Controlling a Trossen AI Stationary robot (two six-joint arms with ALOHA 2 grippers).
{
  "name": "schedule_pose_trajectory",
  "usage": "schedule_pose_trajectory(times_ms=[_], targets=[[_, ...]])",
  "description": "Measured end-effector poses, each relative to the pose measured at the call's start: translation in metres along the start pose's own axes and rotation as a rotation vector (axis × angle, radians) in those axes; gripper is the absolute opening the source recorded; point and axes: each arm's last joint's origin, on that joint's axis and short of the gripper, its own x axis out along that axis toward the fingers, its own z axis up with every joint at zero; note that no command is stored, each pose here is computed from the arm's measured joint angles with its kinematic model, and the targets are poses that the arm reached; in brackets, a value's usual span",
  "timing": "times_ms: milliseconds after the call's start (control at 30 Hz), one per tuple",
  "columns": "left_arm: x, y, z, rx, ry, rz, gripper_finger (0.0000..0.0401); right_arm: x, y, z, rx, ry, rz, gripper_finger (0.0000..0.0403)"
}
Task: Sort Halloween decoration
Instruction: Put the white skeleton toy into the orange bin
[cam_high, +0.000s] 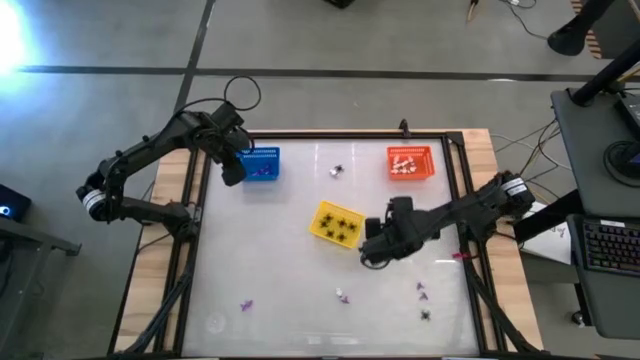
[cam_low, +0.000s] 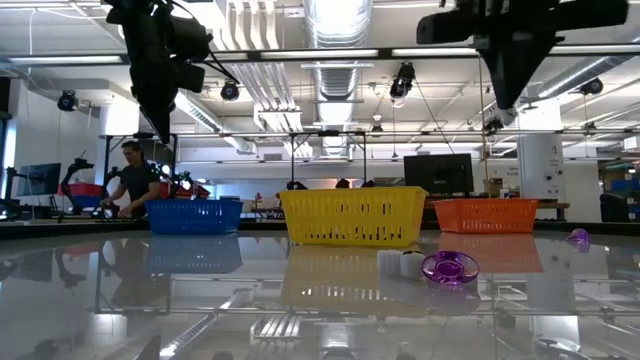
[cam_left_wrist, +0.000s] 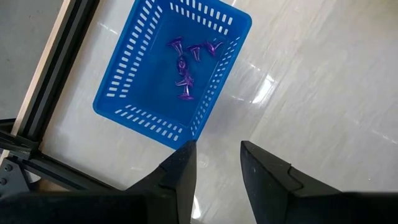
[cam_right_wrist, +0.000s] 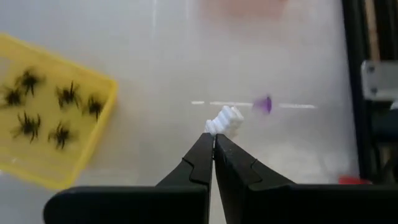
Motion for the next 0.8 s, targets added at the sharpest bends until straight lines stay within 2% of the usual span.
schedule_pose_trajectory(times_ms=[600, 800], targets=[[0.0, 0.0, 0.0, 0.003, 0.0, 0.0, 0.0107, 0.03, -0.011, 0.103, -0.044, -0.068, -0.09, 0.0009], [0.0, 0.0, 0.0, 0.004, 0.001, 0.0, 0.0107, 0.039, -0.014, 0.124, -0.092, -0.044, -0.127, 0.0009]])
